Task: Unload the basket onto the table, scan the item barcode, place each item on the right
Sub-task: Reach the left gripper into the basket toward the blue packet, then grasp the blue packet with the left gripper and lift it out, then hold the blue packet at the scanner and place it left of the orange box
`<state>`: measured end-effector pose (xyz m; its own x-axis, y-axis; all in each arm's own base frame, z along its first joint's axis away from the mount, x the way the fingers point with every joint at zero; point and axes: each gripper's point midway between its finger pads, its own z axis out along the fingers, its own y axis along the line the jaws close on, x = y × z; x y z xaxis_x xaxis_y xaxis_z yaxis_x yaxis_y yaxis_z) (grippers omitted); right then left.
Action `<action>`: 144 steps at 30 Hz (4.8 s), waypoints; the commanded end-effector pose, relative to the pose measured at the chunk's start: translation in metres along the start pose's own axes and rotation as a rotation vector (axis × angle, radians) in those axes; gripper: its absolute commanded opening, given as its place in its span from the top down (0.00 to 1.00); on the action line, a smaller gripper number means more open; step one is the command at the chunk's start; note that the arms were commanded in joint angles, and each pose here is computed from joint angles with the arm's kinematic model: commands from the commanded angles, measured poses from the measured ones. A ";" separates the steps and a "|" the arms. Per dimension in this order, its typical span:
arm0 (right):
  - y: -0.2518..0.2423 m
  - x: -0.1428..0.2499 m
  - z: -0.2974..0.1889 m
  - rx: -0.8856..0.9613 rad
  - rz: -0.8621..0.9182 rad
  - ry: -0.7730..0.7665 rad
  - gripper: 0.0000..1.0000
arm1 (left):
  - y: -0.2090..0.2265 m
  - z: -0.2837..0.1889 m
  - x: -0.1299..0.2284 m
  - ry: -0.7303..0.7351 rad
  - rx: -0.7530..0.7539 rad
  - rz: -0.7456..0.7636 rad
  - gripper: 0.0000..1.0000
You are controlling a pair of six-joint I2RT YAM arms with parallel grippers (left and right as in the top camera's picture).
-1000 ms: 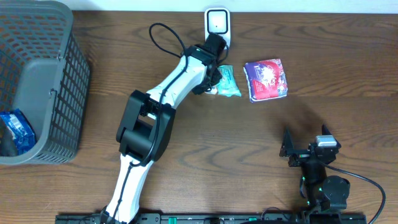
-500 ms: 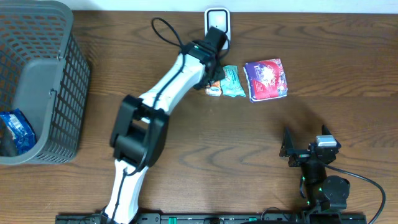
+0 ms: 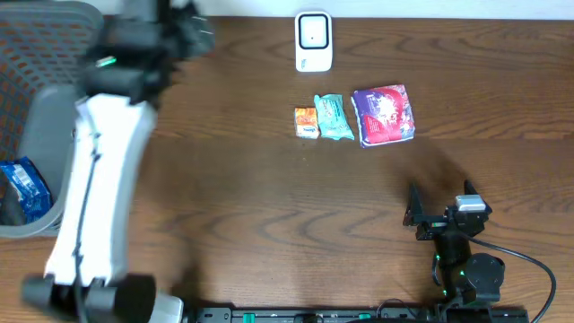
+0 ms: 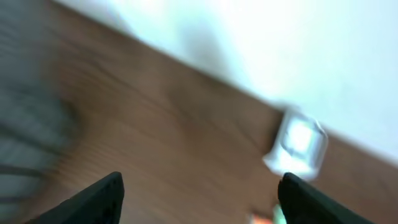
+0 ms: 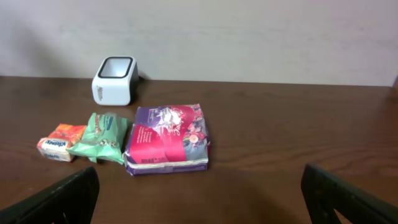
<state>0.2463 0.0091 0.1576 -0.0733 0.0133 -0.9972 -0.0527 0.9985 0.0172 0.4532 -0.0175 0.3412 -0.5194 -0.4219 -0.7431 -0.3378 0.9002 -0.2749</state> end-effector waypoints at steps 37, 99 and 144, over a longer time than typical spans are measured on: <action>-0.001 0.000 0.000 0.003 -0.010 -0.001 0.01 | 0.408 0.056 0.158 0.712 -0.885 -0.312 0.13; -0.001 0.000 0.000 0.003 -0.010 -0.001 0.01 | 0.281 -0.011 0.007 0.004 -0.113 -0.438 0.93; -0.001 0.000 0.000 0.003 -0.010 -0.001 0.01 | -0.088 0.131 0.264 0.498 0.158 0.098 0.68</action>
<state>0.2463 0.0091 0.1575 -0.0737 0.0133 -0.9972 -0.0526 0.9985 0.0172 0.4391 -0.2034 0.0850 -0.8915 -0.2780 -0.3577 -0.1405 0.9204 -0.3649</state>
